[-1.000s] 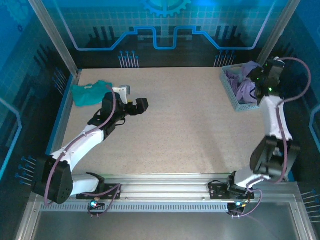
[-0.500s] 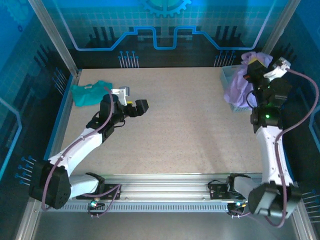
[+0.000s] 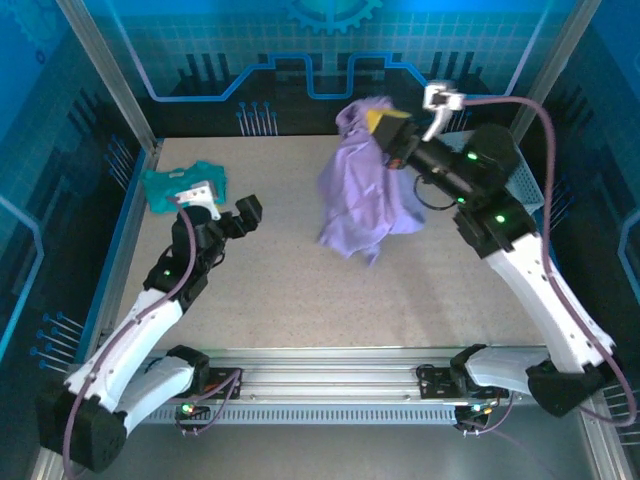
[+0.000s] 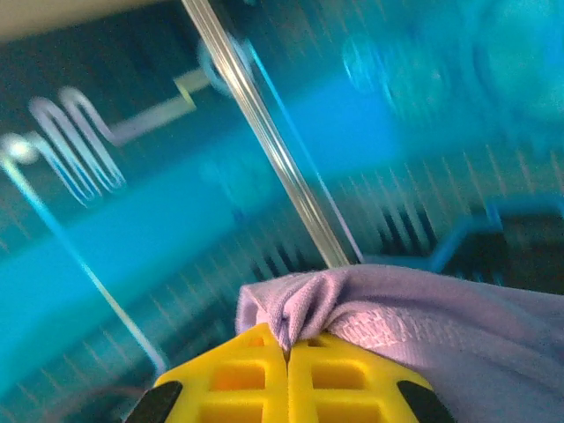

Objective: Fold the inside-out t-shirt

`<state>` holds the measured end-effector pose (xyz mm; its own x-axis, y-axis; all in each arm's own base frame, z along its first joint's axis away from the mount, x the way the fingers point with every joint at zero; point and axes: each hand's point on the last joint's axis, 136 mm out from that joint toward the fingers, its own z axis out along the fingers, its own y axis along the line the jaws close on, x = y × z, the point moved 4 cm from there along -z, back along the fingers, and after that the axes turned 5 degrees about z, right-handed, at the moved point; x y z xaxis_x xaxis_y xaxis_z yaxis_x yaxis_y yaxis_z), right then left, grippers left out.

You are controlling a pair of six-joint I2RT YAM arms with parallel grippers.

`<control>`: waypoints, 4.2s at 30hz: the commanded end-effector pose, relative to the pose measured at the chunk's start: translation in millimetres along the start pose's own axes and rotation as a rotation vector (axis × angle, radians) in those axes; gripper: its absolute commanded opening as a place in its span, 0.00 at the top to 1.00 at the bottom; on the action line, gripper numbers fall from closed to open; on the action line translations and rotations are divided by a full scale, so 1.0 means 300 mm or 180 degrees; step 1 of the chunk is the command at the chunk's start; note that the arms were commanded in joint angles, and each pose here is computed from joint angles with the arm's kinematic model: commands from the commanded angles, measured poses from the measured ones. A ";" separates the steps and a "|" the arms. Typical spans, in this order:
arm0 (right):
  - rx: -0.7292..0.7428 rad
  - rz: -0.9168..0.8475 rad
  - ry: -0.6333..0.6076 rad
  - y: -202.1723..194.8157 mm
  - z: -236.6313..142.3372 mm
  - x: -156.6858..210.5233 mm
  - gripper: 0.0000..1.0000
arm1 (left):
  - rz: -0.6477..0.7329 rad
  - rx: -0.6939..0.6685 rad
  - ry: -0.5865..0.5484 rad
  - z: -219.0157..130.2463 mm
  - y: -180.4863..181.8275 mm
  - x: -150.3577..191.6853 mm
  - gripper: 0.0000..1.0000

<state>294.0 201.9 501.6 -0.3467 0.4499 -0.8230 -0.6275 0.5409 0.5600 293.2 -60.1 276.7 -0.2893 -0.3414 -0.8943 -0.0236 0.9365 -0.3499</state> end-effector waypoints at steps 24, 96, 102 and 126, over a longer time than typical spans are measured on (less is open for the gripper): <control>0.1269 -0.0979 0.3490 -0.410 0.022 1.181 0.33 | -0.0192 0.0437 0.2214 -0.014 0.052 0.614 0.14; 0.0189 -0.0804 0.1529 -0.230 0.128 1.237 0.25 | -0.0638 0.2268 0.0530 -0.086 -0.530 -0.137 1.00; 0.0431 -0.0856 0.1421 -0.289 0.143 1.224 0.68 | -0.0548 0.2034 0.0176 -0.121 -0.503 -0.248 1.00; 0.1549 -0.1015 0.1740 -0.482 -0.047 0.543 0.96 | -0.0384 0.0598 -0.0258 -0.068 -0.177 -0.281 1.00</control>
<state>324.6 174.9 375.0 -0.3174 -0.0106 -0.9482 -0.4264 0.8947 0.1328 295.7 -100.8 416.6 -0.1799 -0.4701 -0.8641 0.2687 0.8215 -0.5029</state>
